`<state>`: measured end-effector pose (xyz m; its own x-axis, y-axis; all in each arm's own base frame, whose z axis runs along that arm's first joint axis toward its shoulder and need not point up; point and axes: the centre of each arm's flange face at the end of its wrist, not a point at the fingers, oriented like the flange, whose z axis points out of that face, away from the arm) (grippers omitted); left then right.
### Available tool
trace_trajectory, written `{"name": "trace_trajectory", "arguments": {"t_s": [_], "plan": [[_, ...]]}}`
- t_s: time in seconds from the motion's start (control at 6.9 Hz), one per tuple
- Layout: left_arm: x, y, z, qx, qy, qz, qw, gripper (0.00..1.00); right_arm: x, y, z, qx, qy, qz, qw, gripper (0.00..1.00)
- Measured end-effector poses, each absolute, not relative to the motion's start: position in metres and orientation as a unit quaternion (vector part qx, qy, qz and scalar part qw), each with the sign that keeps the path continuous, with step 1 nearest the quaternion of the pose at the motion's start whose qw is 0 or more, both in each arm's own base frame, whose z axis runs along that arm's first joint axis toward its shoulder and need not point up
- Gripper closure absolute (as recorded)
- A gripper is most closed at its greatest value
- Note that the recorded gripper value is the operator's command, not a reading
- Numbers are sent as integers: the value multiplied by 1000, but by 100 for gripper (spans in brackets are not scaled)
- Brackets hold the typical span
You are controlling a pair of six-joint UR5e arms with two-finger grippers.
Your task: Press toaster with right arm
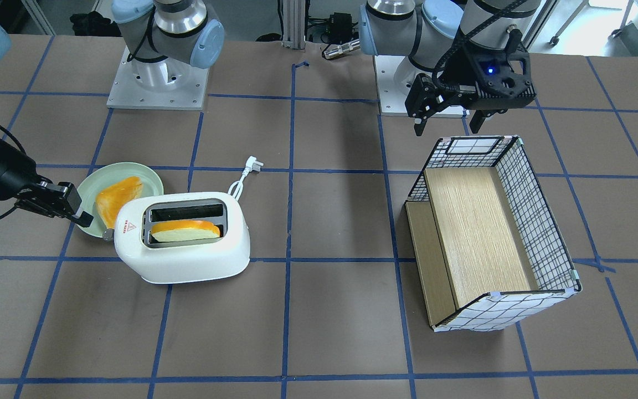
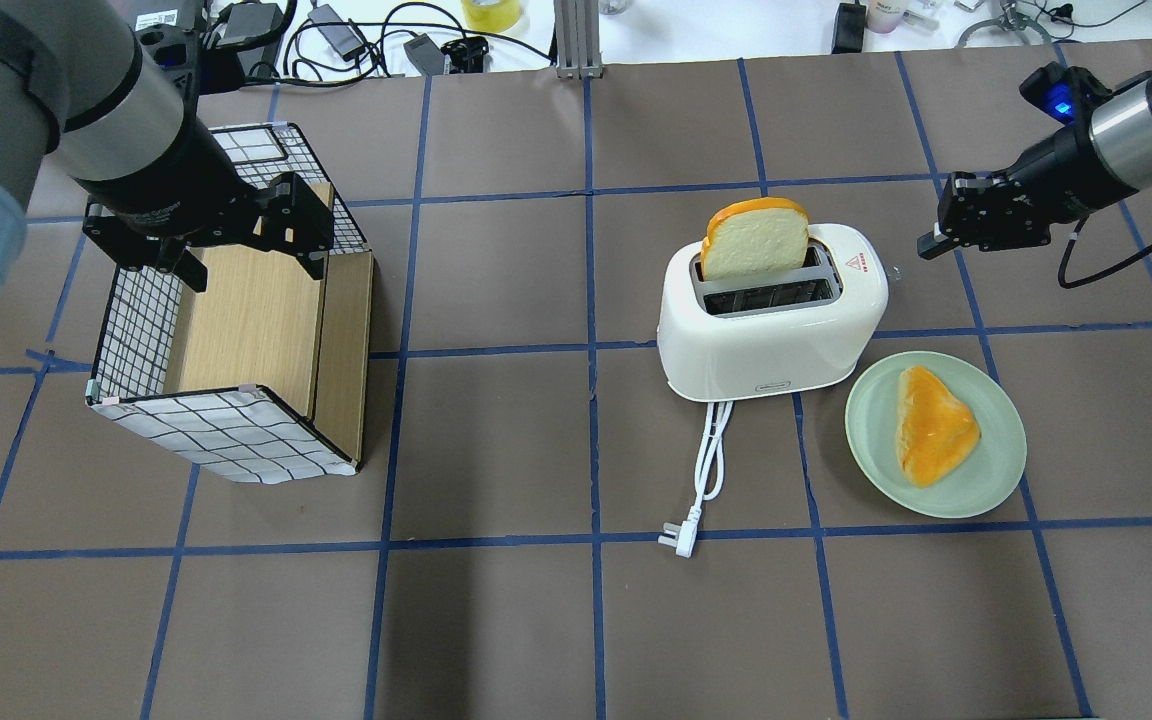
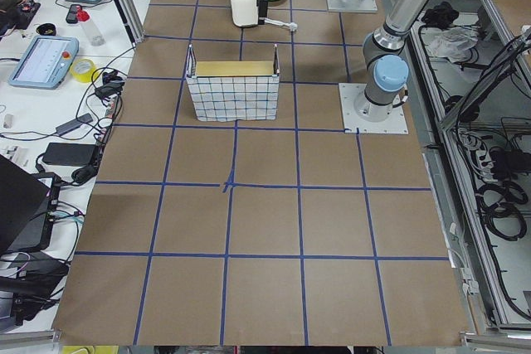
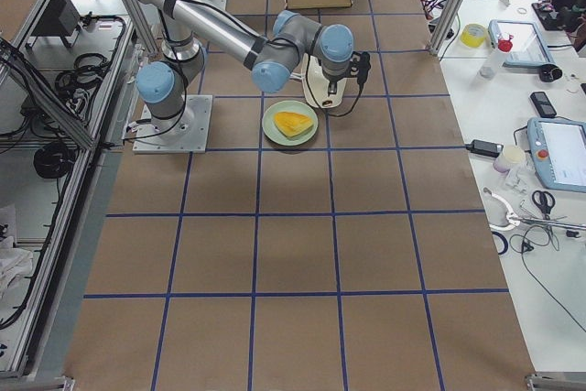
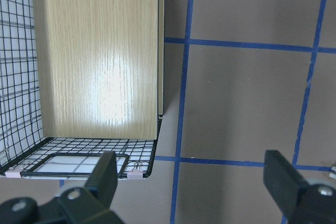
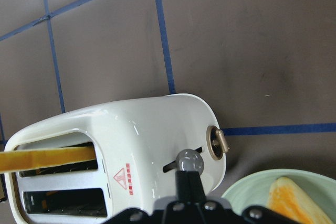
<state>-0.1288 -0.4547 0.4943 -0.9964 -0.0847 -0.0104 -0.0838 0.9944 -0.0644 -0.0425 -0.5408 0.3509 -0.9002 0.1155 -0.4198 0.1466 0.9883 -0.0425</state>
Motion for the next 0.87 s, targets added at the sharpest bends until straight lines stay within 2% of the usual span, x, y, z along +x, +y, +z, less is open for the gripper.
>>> {"name": "trace_trajectory", "arguments": {"t_s": [0.43, 0.87], "plan": [[-129, -455, 494, -42, 999, -32, 6, 0, 16, -543, 422, 39, 994, -33, 98, 100], [-129, -455, 494, -42, 999, -32, 6, 0, 81, -547, 492, 49, 997, -34, 43, 100]]}}
